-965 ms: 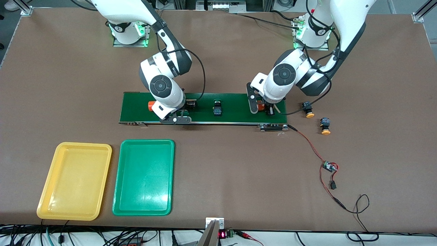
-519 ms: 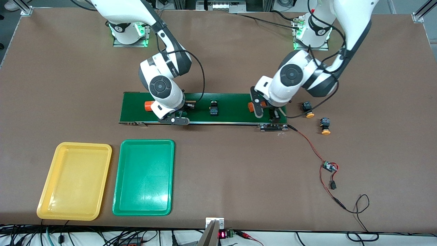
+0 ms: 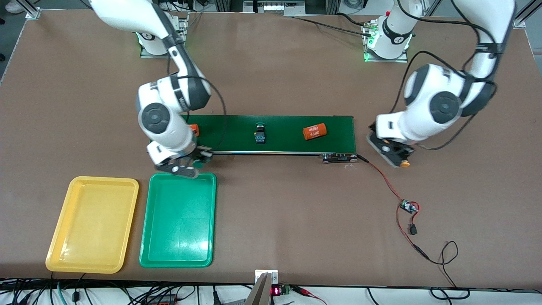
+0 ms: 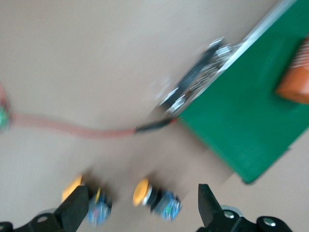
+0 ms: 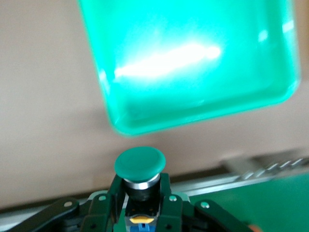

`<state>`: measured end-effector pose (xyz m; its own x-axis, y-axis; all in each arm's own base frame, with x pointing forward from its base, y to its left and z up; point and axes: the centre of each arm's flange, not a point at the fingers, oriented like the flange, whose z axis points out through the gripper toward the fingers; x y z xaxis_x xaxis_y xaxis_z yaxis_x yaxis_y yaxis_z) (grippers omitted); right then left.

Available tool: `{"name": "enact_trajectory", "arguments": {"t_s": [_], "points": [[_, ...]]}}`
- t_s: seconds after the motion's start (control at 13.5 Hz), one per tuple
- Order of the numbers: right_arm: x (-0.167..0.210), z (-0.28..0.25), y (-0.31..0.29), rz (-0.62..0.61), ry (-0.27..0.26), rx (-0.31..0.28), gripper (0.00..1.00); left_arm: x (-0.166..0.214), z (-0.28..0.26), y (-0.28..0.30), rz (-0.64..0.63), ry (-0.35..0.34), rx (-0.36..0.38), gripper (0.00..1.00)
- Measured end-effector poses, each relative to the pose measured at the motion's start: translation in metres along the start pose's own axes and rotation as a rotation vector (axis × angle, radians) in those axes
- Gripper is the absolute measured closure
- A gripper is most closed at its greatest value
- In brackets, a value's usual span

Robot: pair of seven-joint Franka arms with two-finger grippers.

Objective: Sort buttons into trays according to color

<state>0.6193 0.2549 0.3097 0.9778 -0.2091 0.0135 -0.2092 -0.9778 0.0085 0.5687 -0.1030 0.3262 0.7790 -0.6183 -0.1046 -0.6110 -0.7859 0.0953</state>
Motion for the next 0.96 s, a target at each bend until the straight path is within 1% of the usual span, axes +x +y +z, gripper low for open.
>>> {"name": "enact_trajectory", "arguments": {"t_s": [0.07,0.22,0.37,0.52,0.67,0.82,0.96], "points": [[0.014,-0.001,0.013,-0.014,0.015,-0.01,0.67,-0.012,0.004,-0.017,-0.086,-0.02,-0.006,0.0],[0.038,0.013,0.035,-0.06,0.045,-0.028,0.67,-0.034,0.024,-0.032,-0.226,-0.075,-0.027,0.0],[0.057,0.04,0.053,-0.088,0.091,-0.035,0.67,-0.051,0.054,-0.03,-0.333,-0.137,-0.05,0.0],[0.069,0.06,0.061,-0.093,0.118,-0.041,0.67,-0.065,0.083,-0.021,-0.466,-0.187,-0.059,0.0],[0.075,0.067,0.056,-0.101,0.133,-0.043,0.67,-0.074,0.108,-0.011,-0.631,-0.187,-0.044,0.0],[0.079,0.074,0.055,-0.123,0.135,-0.05,0.67,-0.079,0.13,-0.004,-0.739,-0.184,-0.036,0.0],[0.086,0.087,0.065,-0.159,0.142,-0.06,0.67,-0.077,0.147,-0.001,-0.843,-0.164,-0.03,0.0]]}}
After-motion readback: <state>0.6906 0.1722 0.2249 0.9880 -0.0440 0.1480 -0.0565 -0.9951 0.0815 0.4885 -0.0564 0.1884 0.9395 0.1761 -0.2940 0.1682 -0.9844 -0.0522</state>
